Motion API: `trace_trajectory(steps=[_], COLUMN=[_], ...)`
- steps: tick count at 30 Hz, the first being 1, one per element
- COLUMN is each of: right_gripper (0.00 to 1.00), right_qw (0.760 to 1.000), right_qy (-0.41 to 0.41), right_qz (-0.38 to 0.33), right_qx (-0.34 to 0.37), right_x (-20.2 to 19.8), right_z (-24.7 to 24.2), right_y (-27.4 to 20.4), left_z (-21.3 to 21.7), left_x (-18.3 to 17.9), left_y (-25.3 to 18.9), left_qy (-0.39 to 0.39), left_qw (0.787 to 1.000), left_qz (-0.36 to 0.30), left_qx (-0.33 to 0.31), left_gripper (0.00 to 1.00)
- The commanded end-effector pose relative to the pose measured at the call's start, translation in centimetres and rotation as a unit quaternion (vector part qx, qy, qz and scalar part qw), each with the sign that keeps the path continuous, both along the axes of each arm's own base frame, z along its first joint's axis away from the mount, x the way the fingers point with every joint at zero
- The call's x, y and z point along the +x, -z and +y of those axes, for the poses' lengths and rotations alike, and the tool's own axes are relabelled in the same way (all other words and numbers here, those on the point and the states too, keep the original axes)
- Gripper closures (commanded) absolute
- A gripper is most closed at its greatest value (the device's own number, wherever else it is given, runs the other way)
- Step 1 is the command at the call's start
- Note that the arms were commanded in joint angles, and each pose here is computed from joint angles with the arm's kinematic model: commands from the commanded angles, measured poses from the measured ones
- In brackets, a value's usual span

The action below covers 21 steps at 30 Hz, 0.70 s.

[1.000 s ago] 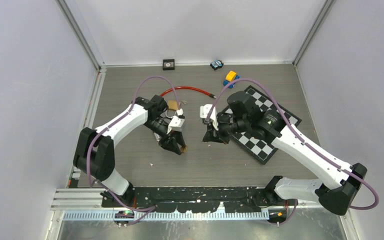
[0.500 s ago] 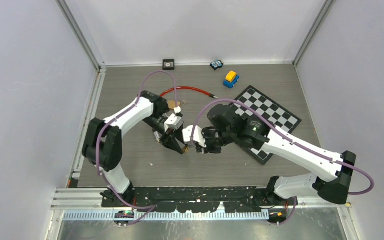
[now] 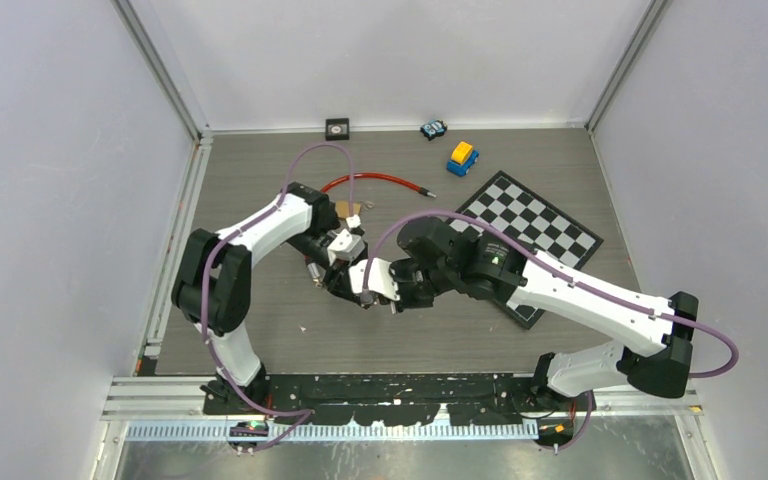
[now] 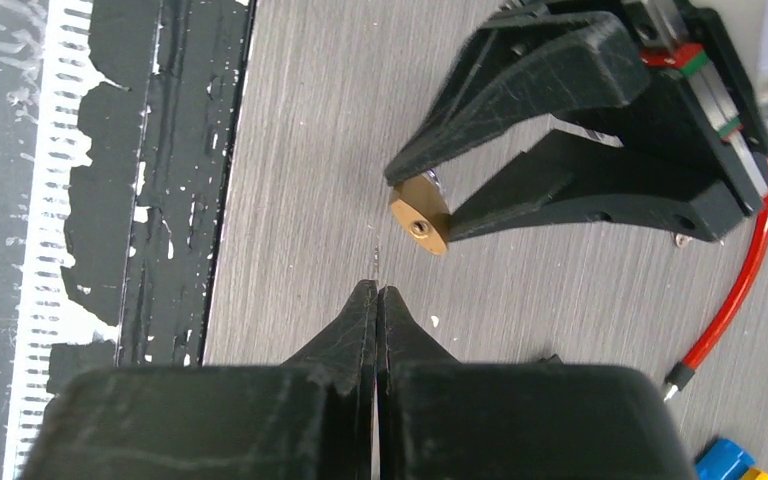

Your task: Unlock with the key

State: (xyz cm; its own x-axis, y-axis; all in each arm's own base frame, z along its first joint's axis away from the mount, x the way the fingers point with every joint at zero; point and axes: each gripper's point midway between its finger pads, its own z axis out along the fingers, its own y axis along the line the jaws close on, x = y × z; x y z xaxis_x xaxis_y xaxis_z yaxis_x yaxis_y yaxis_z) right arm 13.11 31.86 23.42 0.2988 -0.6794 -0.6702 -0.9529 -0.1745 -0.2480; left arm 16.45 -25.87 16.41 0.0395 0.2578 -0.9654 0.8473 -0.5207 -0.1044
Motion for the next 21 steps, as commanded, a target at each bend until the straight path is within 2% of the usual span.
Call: trace_trajectory(steps=[1, 7, 10, 13, 18, 21], right_gripper=[0.99, 0.99, 0.99, 0.99, 0.99, 0.99], right_qw=[0.998, 0.983, 0.966, 0.940, 0.882, 0.851], right_qy=[0.047, 0.144, 0.194, 0.239, 0.286, 0.297], right_qz=[-0.013, 0.073, 0.129, 0.197, 0.335, 0.393], right_qx=[0.031, 0.092, 0.116, 0.141, 0.170, 0.180], right_x=[1.4, 4.1, 5.5, 6.8, 8.4, 9.0], right_z=[0.3, -1.2, -1.6, -1.2, 0.1, 1.1], right_y=[-1.6, -2.5, -2.0, -1.4, -1.4, -1.7], left_z=[1.1, 1.4, 1.4, 1.5, 2.3, 2.4], left_x=[-2.4, 0.1, 2.7, 3.9, 6.2, 7.8], left_y=[-2.7, -1.5, -1.2, -2.0, -1.2, -1.3], left_qy=[-0.021, -0.081, -0.146, -0.183, -0.234, -0.271], left_qw=[0.998, 0.995, 0.977, 0.955, 0.929, 0.912], left_qz=[0.061, -0.038, -0.146, -0.227, -0.278, -0.301], left_qx=[0.012, 0.044, 0.057, 0.051, 0.073, 0.070], left_gripper=[1.00, 1.00, 1.00, 1.00, 1.00, 1.00])
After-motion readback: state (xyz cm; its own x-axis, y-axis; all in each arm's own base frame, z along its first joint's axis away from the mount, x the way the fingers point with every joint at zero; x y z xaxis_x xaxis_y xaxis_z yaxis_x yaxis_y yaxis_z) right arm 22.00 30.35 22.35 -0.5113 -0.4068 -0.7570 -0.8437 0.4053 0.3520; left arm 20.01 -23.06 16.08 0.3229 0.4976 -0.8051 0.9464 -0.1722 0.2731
